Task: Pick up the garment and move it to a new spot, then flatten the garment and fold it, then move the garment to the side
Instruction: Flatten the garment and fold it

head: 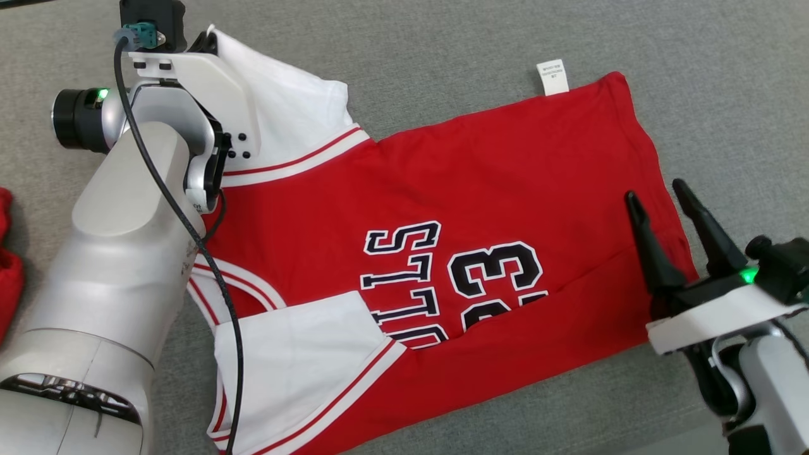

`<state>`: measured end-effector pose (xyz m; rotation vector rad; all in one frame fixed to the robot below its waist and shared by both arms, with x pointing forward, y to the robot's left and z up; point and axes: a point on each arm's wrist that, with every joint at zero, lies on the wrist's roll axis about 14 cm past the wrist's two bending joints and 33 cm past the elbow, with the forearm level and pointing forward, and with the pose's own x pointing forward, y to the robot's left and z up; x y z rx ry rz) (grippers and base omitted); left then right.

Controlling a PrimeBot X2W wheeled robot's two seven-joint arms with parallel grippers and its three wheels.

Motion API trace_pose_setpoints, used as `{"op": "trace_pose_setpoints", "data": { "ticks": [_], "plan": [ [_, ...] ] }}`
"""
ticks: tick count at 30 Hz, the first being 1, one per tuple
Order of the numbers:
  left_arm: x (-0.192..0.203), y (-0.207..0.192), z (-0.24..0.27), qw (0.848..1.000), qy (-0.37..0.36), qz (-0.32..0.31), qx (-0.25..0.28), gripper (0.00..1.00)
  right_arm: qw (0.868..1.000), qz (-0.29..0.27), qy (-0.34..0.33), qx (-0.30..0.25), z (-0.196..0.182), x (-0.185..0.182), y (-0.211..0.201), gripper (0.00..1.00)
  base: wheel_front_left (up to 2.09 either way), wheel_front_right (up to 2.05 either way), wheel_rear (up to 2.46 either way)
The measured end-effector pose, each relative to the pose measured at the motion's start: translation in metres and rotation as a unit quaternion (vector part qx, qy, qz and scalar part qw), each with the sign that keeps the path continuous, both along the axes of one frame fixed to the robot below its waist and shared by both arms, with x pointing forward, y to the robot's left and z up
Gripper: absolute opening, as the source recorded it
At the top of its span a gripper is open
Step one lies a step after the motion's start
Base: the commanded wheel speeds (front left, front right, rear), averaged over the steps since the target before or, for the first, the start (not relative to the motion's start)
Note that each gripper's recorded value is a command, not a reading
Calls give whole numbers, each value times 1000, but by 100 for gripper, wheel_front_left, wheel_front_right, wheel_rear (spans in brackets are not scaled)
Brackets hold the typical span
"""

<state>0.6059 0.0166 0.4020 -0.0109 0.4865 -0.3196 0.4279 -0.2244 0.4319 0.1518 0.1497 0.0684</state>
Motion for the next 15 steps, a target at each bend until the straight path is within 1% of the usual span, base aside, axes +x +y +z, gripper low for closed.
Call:
{"op": "trace_pose_setpoints", "data": {
  "ticks": [2, 4, 7, 10, 15],
  "plan": [
    [1, 0, 9, 1000, -12, 1, -13, 0, 1000, -8, -1, 2, 0, 7, -7, 100, 0, 0, 0],
    [0, 1, 16, 999, -23, 1, -24, 0, 1000, -13, 5, -7, -2, 15, -16, 100, 0, 0, 0],
    [-1, 5, 21, 999, -31, 3, -34, 0, 999, -16, 28, -20, -3, 34, -28, 100, 0, 0, 0],
    [-3, 10, 26, 999, -39, 3, -35, 0, 997, -19, 71, -26, -7, 53, -35, 100, 0, 0, 0],
    [-7, 14, 31, 998, -47, 0, -35, 0, 988, -14, 145, -54, -13, 80, -43, 100, 0, 0, 0]
  ]
}}
